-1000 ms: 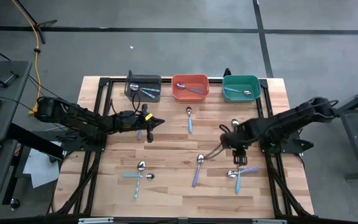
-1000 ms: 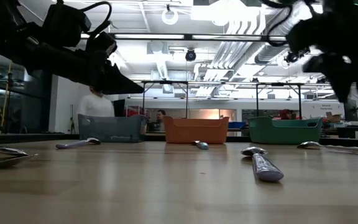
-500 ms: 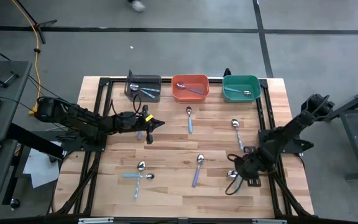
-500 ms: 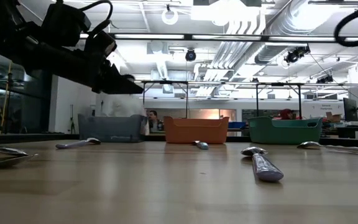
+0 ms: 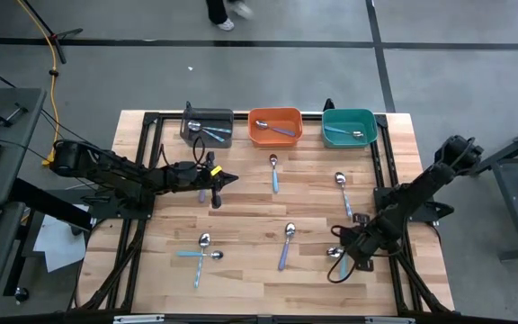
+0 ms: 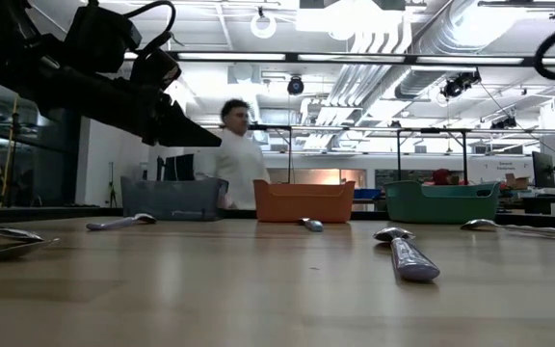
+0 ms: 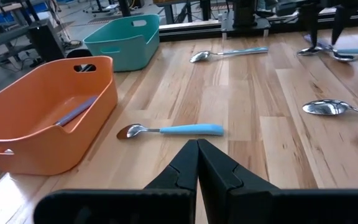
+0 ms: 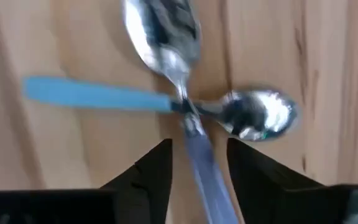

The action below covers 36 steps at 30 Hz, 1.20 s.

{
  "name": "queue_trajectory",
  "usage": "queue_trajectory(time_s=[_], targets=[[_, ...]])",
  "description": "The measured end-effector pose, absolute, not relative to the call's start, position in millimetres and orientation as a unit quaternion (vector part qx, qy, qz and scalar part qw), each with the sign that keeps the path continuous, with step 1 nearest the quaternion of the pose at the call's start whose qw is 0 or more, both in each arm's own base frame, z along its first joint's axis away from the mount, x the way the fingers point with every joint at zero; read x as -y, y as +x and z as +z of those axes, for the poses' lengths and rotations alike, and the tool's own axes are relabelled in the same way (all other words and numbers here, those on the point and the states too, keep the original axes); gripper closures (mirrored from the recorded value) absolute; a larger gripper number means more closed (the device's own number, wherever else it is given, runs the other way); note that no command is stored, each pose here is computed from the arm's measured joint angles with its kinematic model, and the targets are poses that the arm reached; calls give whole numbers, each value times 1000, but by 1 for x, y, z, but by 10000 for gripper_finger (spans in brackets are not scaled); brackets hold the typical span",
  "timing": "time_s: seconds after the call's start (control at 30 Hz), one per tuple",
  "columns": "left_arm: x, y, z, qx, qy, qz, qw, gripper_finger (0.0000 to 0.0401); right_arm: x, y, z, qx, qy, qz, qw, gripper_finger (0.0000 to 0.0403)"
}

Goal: Sort silverware by color (type)
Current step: Put the purple spoon into the orange bin

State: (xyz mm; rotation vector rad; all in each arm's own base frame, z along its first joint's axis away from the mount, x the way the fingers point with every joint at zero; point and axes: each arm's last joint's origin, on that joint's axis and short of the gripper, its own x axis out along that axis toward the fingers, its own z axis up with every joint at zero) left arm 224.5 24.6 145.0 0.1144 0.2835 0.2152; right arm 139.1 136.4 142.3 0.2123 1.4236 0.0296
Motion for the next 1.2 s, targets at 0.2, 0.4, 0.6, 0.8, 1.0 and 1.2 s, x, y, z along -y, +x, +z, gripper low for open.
queue_trajectory(time_s=[0.2, 0.4, 0.6, 0.8, 1.0, 1.2], targets=[[-25, 224, 145, -141, 56, 107, 983, 400, -133, 136, 136, -650, 95, 3, 754, 308], [-25, 224, 145, -140, 46, 109, 983, 400, -132, 136, 129, -656, 79, 2, 751, 309], [-25, 224, 145, -141, 42, 109, 983, 400, -132, 136, 128, -662, 84, 0, 745, 323], [-24, 224, 145, -141, 39, 109, 983, 400, -138, 141, 137, -669, 98, 4, 737, 374], [-23, 224, 144, -141, 31, 108, 984, 400, -146, 147, 157, -677, 99, 12, 729, 396], [-18, 225, 144, -141, 33, 97, 985, 400, -148, 163, 186, -657, 84, 2, 749, 397]])
